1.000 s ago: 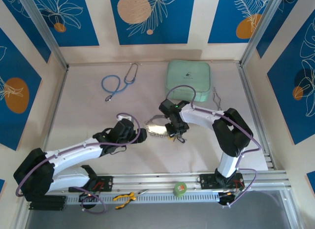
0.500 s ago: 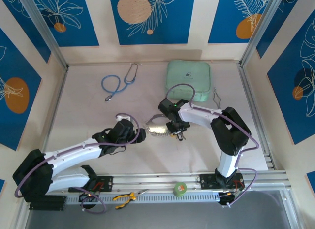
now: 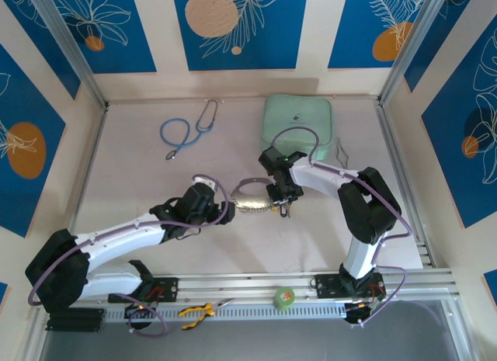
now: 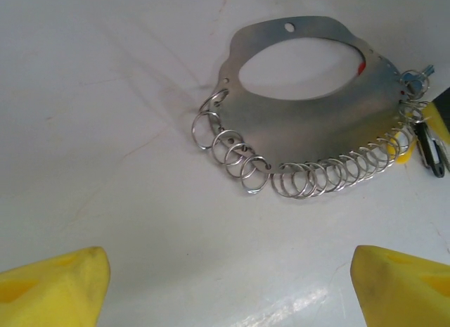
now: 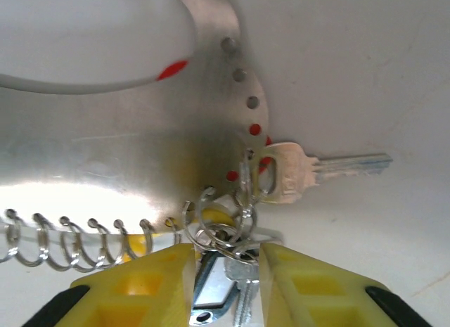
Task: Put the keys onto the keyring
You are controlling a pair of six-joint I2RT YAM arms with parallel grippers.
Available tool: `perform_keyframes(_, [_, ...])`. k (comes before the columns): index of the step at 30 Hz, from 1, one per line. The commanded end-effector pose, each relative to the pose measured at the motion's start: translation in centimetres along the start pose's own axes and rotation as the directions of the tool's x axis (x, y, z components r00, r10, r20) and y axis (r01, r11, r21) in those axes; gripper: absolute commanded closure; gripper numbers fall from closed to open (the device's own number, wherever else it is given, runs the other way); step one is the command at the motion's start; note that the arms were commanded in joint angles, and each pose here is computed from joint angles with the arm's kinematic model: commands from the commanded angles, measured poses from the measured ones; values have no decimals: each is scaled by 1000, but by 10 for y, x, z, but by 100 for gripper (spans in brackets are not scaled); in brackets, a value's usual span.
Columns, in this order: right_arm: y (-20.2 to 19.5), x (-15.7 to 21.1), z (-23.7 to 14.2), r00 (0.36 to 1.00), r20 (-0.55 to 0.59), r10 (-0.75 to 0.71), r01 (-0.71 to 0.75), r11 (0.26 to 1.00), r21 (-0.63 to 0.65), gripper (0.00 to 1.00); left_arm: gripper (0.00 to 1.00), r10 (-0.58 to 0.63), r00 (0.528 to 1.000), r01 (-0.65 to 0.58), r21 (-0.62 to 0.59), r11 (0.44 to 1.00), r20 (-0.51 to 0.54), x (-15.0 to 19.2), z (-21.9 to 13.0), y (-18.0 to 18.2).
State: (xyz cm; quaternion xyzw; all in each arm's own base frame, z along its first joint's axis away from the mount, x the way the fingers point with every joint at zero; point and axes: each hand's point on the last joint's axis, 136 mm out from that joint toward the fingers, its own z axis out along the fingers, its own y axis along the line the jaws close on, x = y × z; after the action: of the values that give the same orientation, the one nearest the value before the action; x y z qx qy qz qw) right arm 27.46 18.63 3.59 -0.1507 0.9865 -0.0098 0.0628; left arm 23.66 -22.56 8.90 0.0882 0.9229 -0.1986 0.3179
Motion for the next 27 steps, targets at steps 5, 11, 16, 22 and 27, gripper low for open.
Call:
perform_keyframes(5, [8, -3, 2, 1000, 7, -5, 6, 998, -57, 68, 12, 32, 999, -33, 64, 997, 16, -7, 1, -17])
perform_keyframes(11, [-2, -3, 4, 1000, -1, -2, 2, 1000, -10, 68, 12, 35, 999, -37, 63, 997, 29, -9, -1, -16])
perform_keyframes(16, [-6, -2, -2, 1000, 10, 6, -6, 1000, -6, 64, 12, 42, 998, -44, 71, 996, 36, -11, -2, -18])
perform_keyframes(22, [-3, -13, -11, 998, 53, 40, -37, 998, -60, 61, 11, 40, 998, -43, 75, 996, 47, -13, -2, -19])
perform_keyframes(27, [-10, -24, -8, 996, 65, 60, -56, 997, -56, 63, 11, 38, 998, -42, 81, 996, 56, -14, -3, -20])
